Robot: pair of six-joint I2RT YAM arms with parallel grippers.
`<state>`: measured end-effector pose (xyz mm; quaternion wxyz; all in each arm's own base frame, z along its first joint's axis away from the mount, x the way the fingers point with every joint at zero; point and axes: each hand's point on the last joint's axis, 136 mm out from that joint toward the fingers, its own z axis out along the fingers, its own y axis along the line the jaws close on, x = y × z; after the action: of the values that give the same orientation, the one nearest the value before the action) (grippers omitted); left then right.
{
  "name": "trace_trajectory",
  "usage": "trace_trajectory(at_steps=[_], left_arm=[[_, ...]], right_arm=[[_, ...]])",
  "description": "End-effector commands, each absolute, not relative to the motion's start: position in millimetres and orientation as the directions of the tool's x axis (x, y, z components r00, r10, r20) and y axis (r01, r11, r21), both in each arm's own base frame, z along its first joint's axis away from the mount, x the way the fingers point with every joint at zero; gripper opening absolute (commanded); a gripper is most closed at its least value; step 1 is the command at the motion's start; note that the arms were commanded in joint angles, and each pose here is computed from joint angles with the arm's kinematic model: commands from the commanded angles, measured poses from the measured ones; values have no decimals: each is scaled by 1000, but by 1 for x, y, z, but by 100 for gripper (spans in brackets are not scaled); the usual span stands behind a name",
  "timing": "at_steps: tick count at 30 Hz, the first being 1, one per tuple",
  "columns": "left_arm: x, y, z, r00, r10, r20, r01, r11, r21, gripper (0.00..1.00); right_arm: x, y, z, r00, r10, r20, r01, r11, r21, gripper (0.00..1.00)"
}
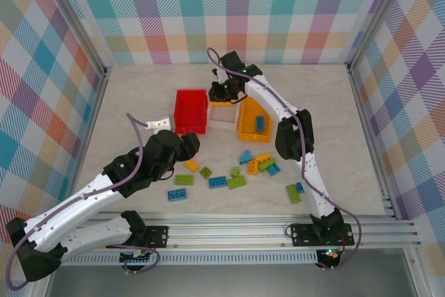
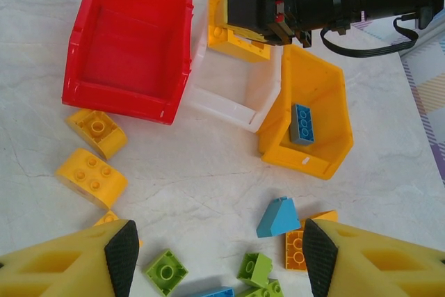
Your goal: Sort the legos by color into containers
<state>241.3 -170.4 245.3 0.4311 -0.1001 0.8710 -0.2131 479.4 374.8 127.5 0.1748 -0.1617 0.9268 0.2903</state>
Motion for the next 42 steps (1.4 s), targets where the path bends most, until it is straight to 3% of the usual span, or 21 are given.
trace_trajectory(at_steps=[1,11,22,28,39,42], left_arm=[[240,-166,244,-609,-368,-702,-1,886,-463,66],[242,-172,244,-620,-352,-701,15,888,-460,66],[238,-167,242,-630,-344,-696,5,895,-446,66],[240,-169,242,-628,-351,-695,1,892,-452,66],[241,-170,242,-628,-367,-687,-9,885,-465,65],[240,-170,242,-629,-370,-684,-10,883,-469,65]], right_arm=[[466,377,183,-801,-283,-528,-549,700,457,0],[434,345,161,-595,-640,-486,-792,569,220,0],[434,339,158,-281,-819,-501,-947,320,9,0],[435,347,143,-175,-854,-489,-973,225,-45,1],[437,342,102,-159,-895,-416,-977,203,-64,4],[440,341,97,-165,-899,-406,-975,211,-73,9]])
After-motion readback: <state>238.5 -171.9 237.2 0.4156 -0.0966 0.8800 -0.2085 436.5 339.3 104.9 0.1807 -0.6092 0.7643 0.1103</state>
